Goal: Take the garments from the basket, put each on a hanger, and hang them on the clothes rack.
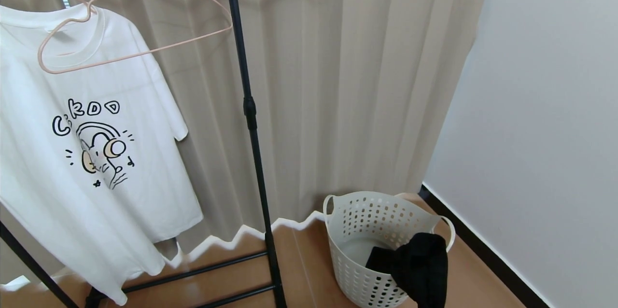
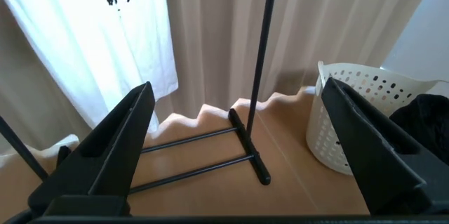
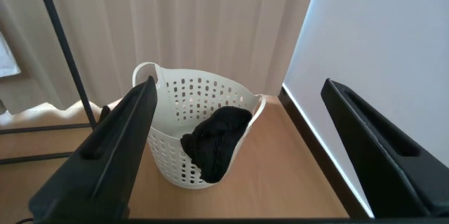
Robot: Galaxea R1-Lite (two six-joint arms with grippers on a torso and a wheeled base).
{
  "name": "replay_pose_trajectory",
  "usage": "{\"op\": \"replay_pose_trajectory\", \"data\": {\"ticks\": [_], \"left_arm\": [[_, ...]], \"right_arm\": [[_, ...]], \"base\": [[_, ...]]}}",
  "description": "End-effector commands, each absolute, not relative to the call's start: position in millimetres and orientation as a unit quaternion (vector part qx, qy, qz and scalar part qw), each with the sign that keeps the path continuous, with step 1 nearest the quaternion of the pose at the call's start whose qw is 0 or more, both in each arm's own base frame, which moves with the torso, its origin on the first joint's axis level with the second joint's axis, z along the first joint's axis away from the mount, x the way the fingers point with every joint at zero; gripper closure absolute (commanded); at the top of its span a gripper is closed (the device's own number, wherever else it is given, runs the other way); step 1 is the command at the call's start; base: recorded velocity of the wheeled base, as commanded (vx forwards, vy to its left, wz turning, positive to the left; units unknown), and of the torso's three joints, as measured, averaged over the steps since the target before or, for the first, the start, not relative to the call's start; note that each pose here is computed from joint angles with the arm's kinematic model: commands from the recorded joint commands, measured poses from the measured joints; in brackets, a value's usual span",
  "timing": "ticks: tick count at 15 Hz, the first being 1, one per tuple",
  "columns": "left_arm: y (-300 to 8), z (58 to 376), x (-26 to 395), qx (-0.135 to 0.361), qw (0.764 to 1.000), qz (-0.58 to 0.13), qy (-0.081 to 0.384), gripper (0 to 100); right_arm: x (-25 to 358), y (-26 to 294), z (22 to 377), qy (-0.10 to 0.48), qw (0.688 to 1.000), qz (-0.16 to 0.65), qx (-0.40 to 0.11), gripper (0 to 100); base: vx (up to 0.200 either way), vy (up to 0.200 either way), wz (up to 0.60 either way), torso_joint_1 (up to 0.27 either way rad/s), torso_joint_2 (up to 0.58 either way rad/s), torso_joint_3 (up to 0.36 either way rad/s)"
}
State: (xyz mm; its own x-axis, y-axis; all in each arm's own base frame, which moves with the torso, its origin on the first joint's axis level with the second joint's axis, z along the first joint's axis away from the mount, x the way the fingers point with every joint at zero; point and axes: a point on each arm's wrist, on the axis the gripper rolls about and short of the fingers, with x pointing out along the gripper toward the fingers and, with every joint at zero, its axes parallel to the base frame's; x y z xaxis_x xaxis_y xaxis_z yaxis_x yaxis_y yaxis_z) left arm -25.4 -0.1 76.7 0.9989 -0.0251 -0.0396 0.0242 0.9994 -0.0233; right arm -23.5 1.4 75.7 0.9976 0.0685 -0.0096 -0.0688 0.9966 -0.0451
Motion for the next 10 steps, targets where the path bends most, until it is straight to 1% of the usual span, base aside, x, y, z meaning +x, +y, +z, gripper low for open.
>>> {"op": "replay_pose_trajectory", "data": {"ticks": [1,3,5,10], "left_arm": [[-0.1,76.6,-25.3,-0.012,1.000,-0.012,0.021,0],[-0.1,76.6,-25.3,-0.012,1.000,-0.012,0.021,0],[-0.1,76.6,-25.3,-0.012,1.000,-0.012,0.021,0],[-0.1,76.6,-25.3,-0.011,1.000,-0.012,0.021,0]], "right_arm": [[-23.4,1.4,75.6,0.005,0.999,0.035,-0.022,0],[-23.4,1.4,75.6,0.005,0.999,0.035,-0.023,0],[-23.4,1.4,75.6,0.005,0.999,0.035,-0.023,0],[-23.4,1.4,75.6,0.005,0.999,0.035,-0.023,0]], "base": [[0.000,0.000,0.00,-0.007,0.13,0.129],[0.000,0.000,0.00,-0.005,0.18,0.171],[0.000,0.000,0.00,0.002,0.07,0.058],[0.000,0.000,0.00,0.000,0.00,0.000]]}}
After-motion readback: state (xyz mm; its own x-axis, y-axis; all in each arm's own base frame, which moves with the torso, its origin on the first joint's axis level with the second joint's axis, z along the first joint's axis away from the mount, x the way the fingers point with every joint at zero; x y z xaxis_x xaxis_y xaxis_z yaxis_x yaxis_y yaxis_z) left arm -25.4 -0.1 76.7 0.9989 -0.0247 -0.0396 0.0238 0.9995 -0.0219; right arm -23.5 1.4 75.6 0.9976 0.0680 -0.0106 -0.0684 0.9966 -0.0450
